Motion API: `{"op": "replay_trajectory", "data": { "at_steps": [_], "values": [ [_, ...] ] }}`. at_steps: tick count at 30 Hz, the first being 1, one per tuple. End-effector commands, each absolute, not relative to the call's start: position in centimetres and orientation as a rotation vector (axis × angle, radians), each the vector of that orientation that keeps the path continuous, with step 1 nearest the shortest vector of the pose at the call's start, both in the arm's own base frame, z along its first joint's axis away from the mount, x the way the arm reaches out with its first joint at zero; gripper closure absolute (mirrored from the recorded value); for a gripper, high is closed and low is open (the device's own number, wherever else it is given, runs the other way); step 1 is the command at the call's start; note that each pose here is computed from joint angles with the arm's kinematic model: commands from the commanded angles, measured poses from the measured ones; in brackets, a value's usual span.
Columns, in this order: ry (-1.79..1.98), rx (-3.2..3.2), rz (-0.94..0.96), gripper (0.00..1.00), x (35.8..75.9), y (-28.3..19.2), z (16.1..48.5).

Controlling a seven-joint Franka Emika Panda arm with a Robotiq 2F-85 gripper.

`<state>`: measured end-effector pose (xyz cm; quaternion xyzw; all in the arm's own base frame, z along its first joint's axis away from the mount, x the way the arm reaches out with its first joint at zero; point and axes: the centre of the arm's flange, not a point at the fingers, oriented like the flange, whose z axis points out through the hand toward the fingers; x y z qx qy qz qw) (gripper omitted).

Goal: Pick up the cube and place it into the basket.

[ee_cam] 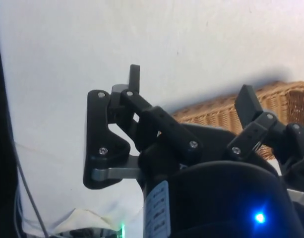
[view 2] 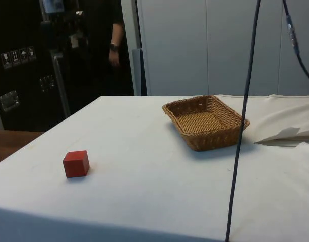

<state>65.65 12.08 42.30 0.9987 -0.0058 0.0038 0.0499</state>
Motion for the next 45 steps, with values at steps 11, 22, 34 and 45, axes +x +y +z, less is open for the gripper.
{"op": "replay_trajectory", "data": {
  "at_steps": [11, 22, 34, 45],
  "values": [
    [-0.016, 3.001, 0.017, 0.00, 66.1, 15.4, 38.6],
    [0.037, 2.966, 0.032, 0.00, 66.3, 17.2, 35.5],
    [0.136, 2.931, 0.056, 0.00, 66.3, 18.3, 32.7],
    [0.216, 2.916, 0.110, 0.00, 66.6, 19.0, 29.9]
  ]
}}
